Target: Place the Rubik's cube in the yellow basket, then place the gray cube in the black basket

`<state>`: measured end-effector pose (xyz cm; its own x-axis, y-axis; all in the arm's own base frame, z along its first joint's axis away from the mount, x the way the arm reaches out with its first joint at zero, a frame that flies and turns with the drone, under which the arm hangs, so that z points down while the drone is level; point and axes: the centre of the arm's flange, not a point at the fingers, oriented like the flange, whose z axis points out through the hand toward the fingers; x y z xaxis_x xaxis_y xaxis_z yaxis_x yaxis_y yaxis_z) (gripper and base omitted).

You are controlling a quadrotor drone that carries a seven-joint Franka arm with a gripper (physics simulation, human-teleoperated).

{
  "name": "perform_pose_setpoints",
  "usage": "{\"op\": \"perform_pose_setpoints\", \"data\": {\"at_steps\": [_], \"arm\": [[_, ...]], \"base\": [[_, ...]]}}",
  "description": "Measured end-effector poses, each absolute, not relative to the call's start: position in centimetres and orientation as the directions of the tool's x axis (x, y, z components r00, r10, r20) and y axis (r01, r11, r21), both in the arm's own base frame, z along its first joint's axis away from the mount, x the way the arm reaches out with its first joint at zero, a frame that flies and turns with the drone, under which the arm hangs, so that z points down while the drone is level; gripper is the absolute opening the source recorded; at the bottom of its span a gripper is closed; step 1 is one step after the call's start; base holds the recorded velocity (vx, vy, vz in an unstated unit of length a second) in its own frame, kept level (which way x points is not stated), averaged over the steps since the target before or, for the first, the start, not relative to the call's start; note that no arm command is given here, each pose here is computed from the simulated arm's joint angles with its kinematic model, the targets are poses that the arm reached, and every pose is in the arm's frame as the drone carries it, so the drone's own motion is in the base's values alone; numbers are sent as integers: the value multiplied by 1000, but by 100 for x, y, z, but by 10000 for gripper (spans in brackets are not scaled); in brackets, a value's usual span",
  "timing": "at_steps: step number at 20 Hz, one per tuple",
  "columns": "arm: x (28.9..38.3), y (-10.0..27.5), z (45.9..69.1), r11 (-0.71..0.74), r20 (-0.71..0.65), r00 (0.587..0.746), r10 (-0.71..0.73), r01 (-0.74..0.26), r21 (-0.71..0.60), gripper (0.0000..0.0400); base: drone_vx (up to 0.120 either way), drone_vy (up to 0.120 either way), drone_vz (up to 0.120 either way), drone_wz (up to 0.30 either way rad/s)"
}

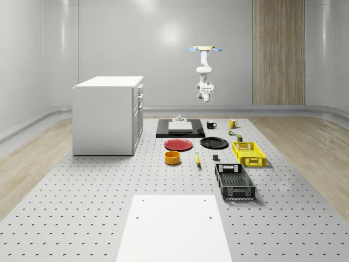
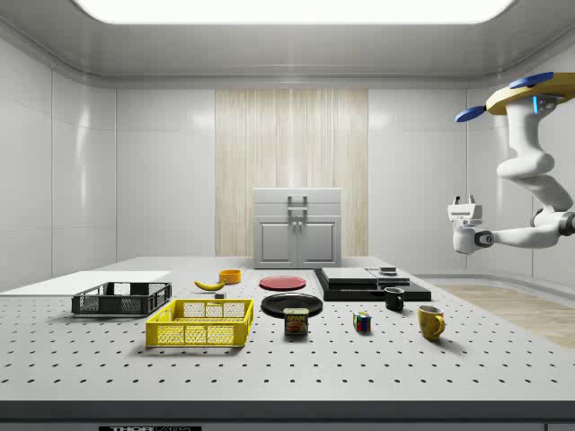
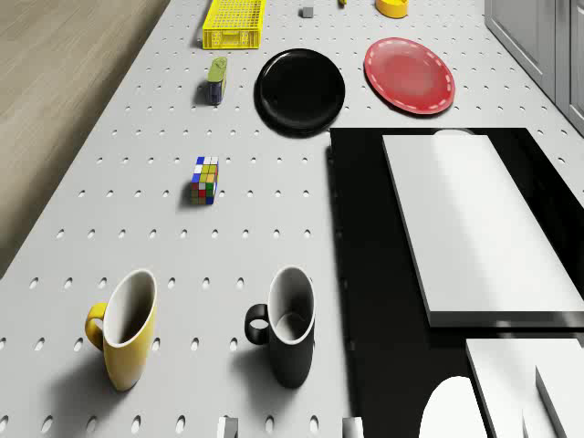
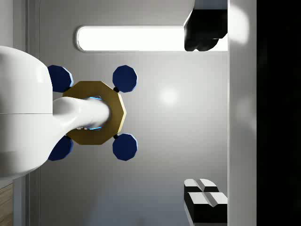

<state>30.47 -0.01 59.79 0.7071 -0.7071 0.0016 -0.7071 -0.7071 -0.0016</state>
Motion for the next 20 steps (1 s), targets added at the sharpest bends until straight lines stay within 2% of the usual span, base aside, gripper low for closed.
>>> {"op": "perform_pose_setpoints", "data": {"at_steps": [5,13,20], "arm": [[3009,-1,6344,-707,4,707,-707,-707,-4,400],[3035,0,6760,-707,9,707,-707,-707,-9,400],[3042,0,6881,-707,13,707,-707,-707,-13,400]], "base": [[0,0,0,0],[0,0,0,0],[11,120,0,0]]}}
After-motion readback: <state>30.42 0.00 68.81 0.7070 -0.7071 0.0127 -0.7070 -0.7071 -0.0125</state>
